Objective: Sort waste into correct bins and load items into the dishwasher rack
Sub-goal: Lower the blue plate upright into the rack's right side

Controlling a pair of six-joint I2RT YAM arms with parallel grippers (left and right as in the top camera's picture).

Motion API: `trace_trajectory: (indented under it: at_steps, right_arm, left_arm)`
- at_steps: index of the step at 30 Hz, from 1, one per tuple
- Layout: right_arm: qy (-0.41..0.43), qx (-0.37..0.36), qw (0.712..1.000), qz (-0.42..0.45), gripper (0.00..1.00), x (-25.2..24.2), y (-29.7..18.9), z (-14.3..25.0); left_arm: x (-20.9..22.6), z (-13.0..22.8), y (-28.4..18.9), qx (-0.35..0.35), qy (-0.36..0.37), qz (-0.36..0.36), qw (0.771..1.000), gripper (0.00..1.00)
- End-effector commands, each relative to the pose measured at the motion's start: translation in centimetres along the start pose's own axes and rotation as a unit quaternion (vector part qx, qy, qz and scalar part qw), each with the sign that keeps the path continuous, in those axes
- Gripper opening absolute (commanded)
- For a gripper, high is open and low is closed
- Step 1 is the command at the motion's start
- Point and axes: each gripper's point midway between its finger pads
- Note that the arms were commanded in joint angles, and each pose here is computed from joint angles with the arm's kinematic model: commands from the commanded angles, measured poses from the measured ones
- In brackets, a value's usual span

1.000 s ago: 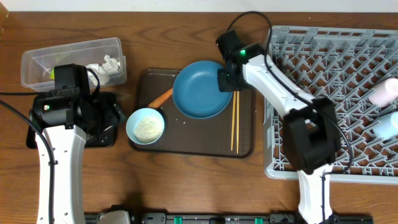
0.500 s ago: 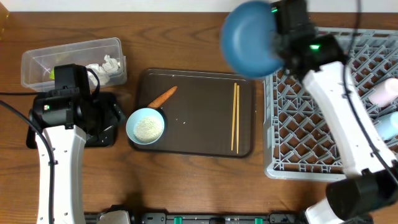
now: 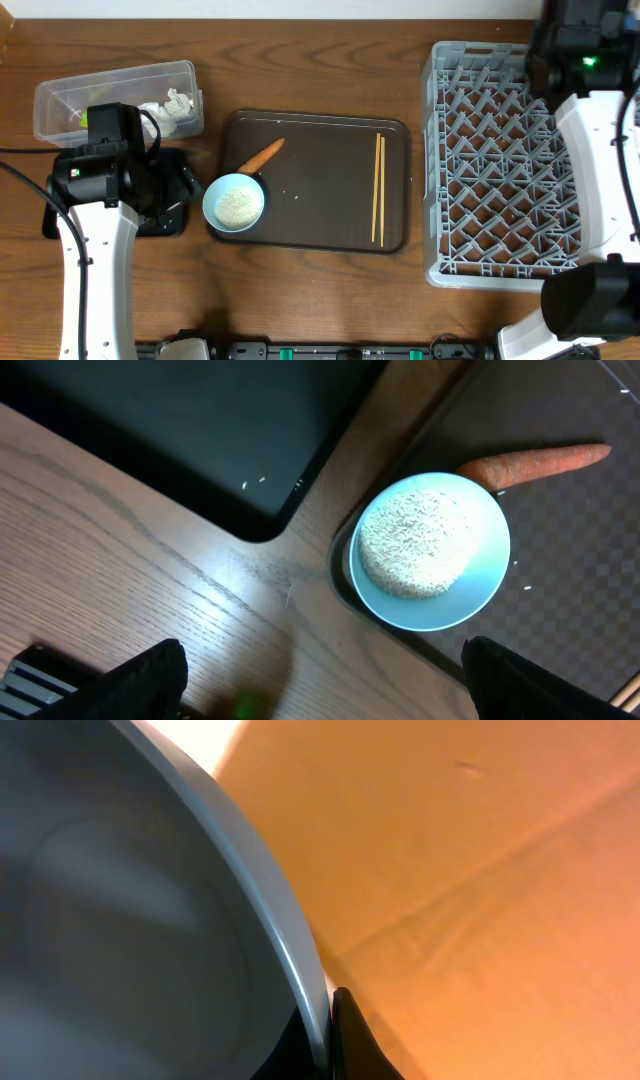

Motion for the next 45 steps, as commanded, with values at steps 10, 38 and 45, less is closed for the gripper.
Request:
trace_trajectory:
  at_steps: [10,38,45]
  right_arm:
    - [-0.041,0.067,0.98,0.18,0.01,-2.4,4.6,3.2]
    - [-0.104,0.11,0.987,0.058,0.01,0.8,8.0,5.9]
    - [-0.111,0.117,0.985,0.058,0.01,0.6,8.1,6.4]
  left_arm:
    - [0.0,0.0,0.0,0.002,-0.006,0.002,1.0,0.9]
    - [0.0,0.0,0.0,0.002,-0.006,0.002,1.0,0.9]
    - [0.0,0.0,0.0,0.002,-0.006,0.001,1.0,0.9]
Point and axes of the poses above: each gripper's point midway between its finger pads, its own y axis out along the fingers, its own x axis along the line the jaws close on, z = x × y, and after that the axes turned 6 degrees about -y, right-handed
